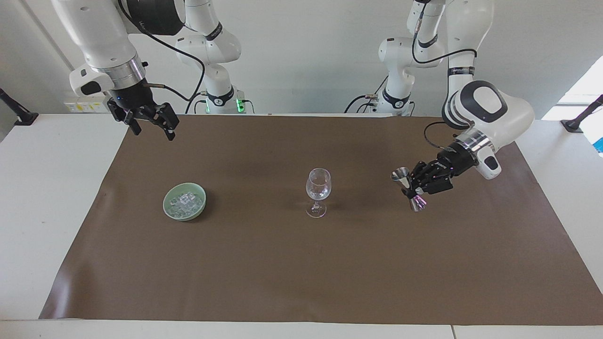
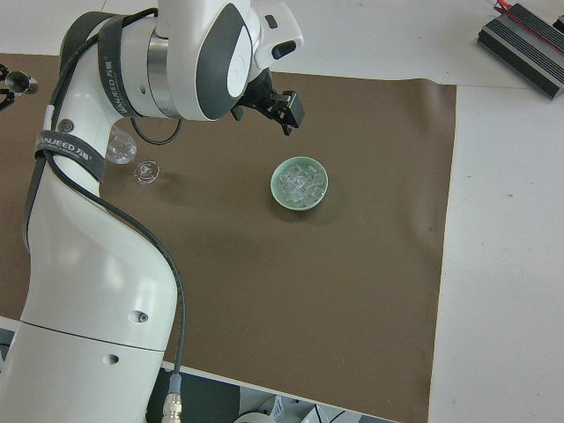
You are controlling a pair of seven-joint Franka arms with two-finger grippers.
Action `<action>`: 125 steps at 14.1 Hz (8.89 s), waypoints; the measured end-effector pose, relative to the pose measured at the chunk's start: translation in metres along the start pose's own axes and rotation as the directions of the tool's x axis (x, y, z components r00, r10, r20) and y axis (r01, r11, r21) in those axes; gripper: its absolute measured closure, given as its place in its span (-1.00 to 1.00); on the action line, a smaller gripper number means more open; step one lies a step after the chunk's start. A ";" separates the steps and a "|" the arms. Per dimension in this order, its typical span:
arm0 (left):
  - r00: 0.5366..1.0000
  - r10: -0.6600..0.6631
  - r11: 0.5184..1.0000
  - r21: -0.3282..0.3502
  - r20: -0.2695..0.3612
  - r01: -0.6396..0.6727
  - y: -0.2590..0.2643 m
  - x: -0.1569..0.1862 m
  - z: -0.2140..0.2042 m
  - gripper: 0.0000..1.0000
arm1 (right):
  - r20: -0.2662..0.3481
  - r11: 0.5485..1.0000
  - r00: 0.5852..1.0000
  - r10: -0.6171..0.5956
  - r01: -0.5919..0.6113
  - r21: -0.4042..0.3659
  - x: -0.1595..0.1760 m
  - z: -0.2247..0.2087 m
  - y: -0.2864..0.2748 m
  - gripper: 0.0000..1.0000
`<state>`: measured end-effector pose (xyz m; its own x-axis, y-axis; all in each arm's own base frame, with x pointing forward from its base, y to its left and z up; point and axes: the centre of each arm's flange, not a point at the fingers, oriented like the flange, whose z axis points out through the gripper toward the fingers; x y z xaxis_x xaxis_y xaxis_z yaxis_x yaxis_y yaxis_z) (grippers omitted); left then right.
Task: Pour wine and add ice with both arms
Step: 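Carry the silver cup back away from the glass with the left gripper, then lower the silver cup onto the table with the left gripper, then open the left gripper to release the silver cup, then withdraw the open left gripper away from the silver cup, then reach the right gripper down into the green ice bowl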
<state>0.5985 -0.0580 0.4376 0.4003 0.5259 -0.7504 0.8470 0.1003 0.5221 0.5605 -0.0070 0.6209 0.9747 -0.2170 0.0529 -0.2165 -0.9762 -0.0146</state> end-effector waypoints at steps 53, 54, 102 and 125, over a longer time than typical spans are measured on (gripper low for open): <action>0.771 -0.531 0.823 -0.004 0.353 0.568 -0.112 0.252 -0.052 0.56 | 0.000 1.000 1.000 0.000 0.000 0.000 0.000 0.000 0.000 -1.00; 0.777 -0.524 0.828 -0.004 0.349 0.560 -0.112 0.253 -0.053 0.56 | 0.000 1.000 1.000 0.000 0.000 0.000 0.000 0.000 0.000 -1.00; 0.985 -0.173 0.961 0.216 -0.020 0.173 -0.013 0.209 -0.198 -1.00 | 0.000 1.000 1.000 0.000 0.000 0.000 0.000 0.000 0.000 -1.00; 0.448 0.863 0.145 0.736 0.233 -0.661 0.080 0.012 -0.164 -1.00 | -0.090 0.950 0.946 -0.312 0.311 -0.022 -0.007 0.230 0.012 -1.00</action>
<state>0.6137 0.0947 0.5367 0.9918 0.1260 0.0198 0.1158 -0.9549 0.2734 0.5634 -0.0169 0.3911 0.9845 0.0990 0.1448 0.0965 -0.9950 0.0245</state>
